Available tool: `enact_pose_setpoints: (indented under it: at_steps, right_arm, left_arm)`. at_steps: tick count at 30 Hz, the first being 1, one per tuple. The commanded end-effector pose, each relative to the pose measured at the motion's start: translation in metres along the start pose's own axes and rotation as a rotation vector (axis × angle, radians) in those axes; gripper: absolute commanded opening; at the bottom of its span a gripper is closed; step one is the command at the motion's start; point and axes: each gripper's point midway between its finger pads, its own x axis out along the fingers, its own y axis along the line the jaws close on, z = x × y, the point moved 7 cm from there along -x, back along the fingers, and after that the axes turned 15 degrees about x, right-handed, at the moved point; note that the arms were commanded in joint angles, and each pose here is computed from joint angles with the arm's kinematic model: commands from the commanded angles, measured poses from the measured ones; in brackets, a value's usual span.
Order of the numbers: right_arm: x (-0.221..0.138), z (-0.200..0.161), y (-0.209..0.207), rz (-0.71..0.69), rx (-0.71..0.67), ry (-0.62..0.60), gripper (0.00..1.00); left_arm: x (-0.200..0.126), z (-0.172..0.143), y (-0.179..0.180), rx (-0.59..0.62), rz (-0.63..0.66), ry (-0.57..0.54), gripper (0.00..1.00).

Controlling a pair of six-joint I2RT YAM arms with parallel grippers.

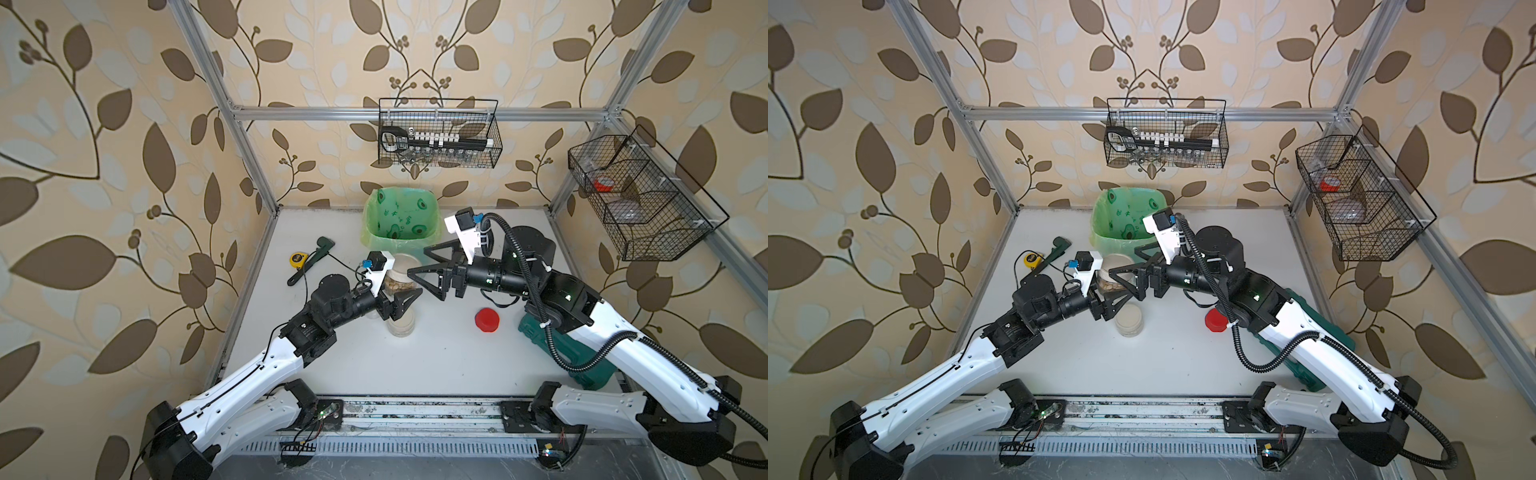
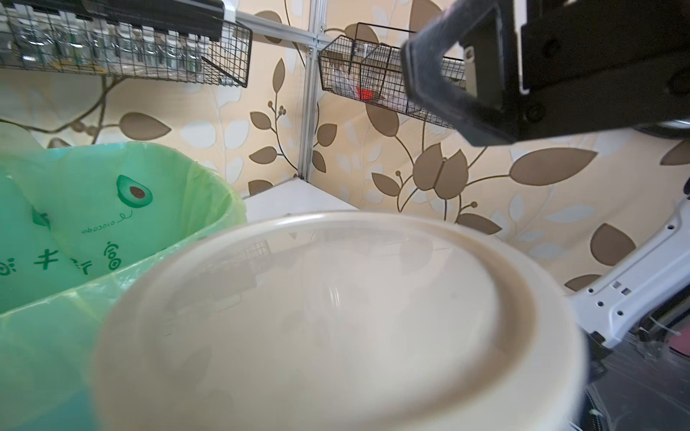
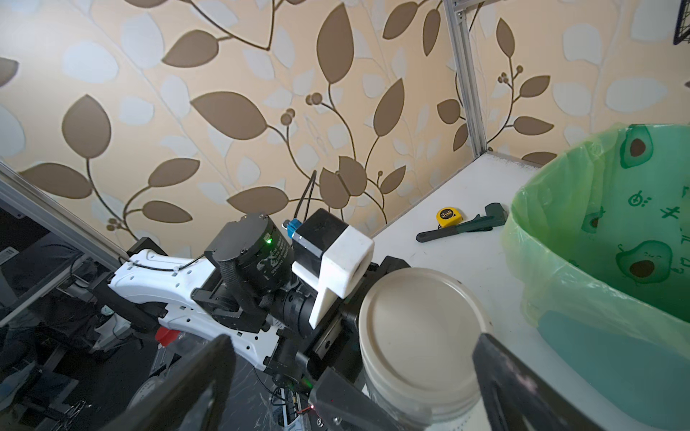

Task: Empty moldy peanuts from jars
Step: Unscrew the lid from the jar.

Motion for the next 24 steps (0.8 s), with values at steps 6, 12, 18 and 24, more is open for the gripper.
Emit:
enact_pose_setpoints:
  at_steps: [6, 12, 18, 24]
  right_arm:
    - [0.014, 0.001, -0.002, -0.166, -0.075, -0.077, 1.00]
    - [0.017, -0.001, 0.002, -0.137, -0.065, -0.075, 1.00]
    - [0.010, -0.003, 0.004, -0.125, -0.052, -0.077, 1.00]
    - [0.011, -0.007, 0.006, -0.099, -0.030, -0.049, 1.00]
  left_arm:
    - [-0.017, 0.037, 0.004, 0.080, 0.080, -0.171, 0.27]
    - [-0.017, 0.034, 0.003, 0.076, 0.077, -0.161, 0.27]
    - [-0.020, 0.036, 0.002, 0.077, 0.077, -0.161, 0.27]
    - [-0.022, 0.040, 0.002, 0.078, 0.071, -0.164, 0.26]
